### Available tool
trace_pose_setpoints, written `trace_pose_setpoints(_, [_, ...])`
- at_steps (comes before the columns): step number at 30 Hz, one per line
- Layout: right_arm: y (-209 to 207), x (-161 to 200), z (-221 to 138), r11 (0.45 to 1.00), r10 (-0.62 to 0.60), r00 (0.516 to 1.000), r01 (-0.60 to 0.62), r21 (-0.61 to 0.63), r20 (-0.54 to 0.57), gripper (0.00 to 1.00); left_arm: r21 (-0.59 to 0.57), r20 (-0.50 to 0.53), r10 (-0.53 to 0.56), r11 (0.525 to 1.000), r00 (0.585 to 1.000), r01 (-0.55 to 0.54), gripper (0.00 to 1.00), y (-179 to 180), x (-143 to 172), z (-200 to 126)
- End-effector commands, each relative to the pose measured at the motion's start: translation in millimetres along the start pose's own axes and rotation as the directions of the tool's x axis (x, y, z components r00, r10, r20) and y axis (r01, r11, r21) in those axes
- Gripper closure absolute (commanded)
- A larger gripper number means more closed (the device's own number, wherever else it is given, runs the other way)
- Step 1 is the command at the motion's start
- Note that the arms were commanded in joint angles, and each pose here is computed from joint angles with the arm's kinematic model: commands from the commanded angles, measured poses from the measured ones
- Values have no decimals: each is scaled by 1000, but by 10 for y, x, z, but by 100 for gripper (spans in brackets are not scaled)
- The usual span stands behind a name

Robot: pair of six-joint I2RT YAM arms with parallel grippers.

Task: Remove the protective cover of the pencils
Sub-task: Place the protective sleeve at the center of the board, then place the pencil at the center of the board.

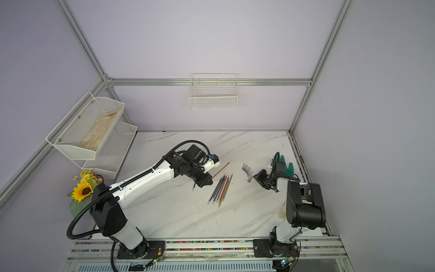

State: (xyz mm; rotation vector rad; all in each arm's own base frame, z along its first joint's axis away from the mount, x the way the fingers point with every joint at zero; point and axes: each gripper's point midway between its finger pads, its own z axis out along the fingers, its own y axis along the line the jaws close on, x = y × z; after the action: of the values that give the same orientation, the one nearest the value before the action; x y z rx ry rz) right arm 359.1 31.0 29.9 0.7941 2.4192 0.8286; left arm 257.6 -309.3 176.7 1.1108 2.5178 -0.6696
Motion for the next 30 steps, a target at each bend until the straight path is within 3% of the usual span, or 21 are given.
trace_pose_setpoints(1, [42, -75, -7, 1000, -12, 1000, 12, -16, 14, 71, 10, -6, 4, 1000, 1000, -4, 100, -21, 15, 3])
trace_pose_setpoints(4, [64, -67, -16, 1000, -12, 1000, 13, -26, 10, 71, -3, -8, 1, 1000, 1000, -1, 100, 3, 20, 8])
trace_pose_setpoints(9, [232, -139, -215, 997, -54, 996, 58, -53, 66, 71, -157, -58, -79, 985, 995, 69, 100, 338, 152, 127])
trace_pose_setpoints(12, [396, -231, -500, 989, -125, 979, 136, -55, 164, 71, -218, -81, -167, 965, 983, 146, 100, 490, 240, 252])
trace_pose_setpoints(16, [639, -268, -989, 964, -222, 917, 257, -68, 330, 71, -260, -83, -280, 933, 957, 250, 100, 677, 367, 403])
trace_pose_setpoints(19, [663, -253, -1260, 946, -289, 863, 323, -13, 414, 70, -267, -68, -312, 921, 948, 284, 94, 742, 409, 500])
trace_pose_setpoints(22, [712, -202, -1360, 940, -284, 846, 338, -41, 452, 67, -267, -93, -344, 913, 934, 309, 94, 769, 467, 620])
trace_pose_setpoints(30, [678, -138, -1242, 940, -281, 868, 336, -66, 410, 66, -178, -113, -413, 903, 904, 390, 93, 692, 588, 942])
